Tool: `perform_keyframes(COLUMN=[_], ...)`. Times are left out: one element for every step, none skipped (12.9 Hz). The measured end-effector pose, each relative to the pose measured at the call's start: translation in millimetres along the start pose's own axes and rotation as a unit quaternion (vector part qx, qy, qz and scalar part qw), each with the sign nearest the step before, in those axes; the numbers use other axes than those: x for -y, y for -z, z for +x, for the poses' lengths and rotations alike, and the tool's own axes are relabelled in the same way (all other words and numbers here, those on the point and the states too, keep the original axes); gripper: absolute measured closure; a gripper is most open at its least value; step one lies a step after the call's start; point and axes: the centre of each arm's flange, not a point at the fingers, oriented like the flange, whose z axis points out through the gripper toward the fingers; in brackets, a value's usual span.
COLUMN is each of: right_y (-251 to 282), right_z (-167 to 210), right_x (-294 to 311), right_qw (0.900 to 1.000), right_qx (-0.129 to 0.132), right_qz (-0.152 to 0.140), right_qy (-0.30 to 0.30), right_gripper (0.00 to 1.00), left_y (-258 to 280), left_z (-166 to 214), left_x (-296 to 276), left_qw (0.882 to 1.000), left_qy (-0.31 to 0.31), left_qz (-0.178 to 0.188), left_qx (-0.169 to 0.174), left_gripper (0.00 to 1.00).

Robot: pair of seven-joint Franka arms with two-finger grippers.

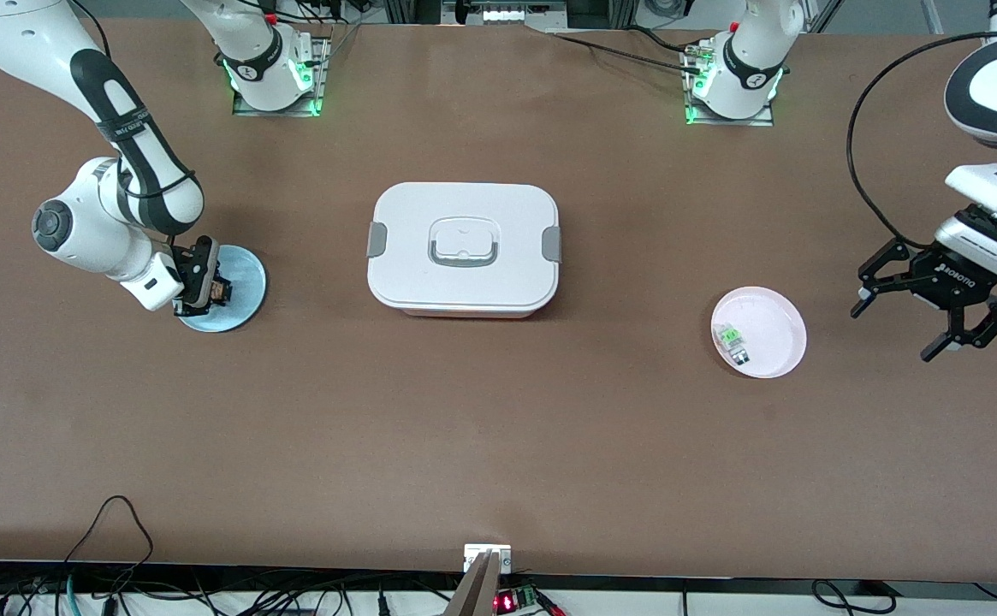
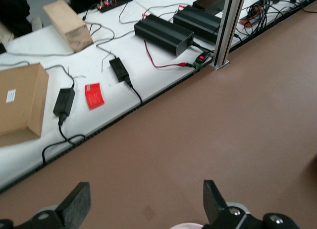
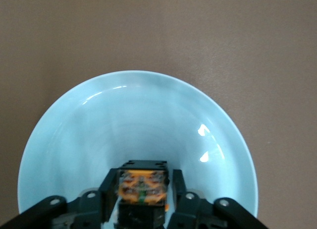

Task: Transfer orange switch to right arm and place
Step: 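Lower the switch onto the blue plate with the right gripper while the left gripper retreats, then open the right gripper and release the switch on the blue plate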

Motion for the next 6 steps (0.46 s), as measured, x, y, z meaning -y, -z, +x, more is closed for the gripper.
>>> perform_keyframes(right_y=[4.0,11.5,22.9,38.3,56.5,75.0], right_z=[3.3,9.1,15.4,21.0,26.2,31.9], right_x=[-3.3,-7.4,-12.0,-17.1,-21.2,-23.1], right_qw=[1.000,1.000,0.999,0.998,0.996,0.992], right_qx=[-0.001,-0.003,-0.005,-0.006,-0.006,-0.005], right_qz=[0.000,0.005,0.011,0.014,0.015,0.017], right_qy=[-0.009,-0.024,-0.039,-0.059,-0.087,-0.122], right_gripper=[0.33,0.22,0.13,0.02,0.00,0.00], left_y=[7.2,15.5,24.4,34.1,43.1,51.8], left_z=[3.6,9.4,16.6,24.6,32.0,38.2], left_x=[-4.8,-10.4,-16.0,-21.3,-26.6,-31.6], left_qw=[1.000,0.998,0.995,0.992,0.989,0.983], left_qy=[0.021,0.045,0.069,0.089,0.107,0.128], left_qz=[0.004,0.008,0.011,0.014,0.018,0.022], left_qx=[0.023,0.046,0.066,0.084,0.104,0.127], left_gripper=[0.00,0.00,0.00,0.00,0.00,0.00])
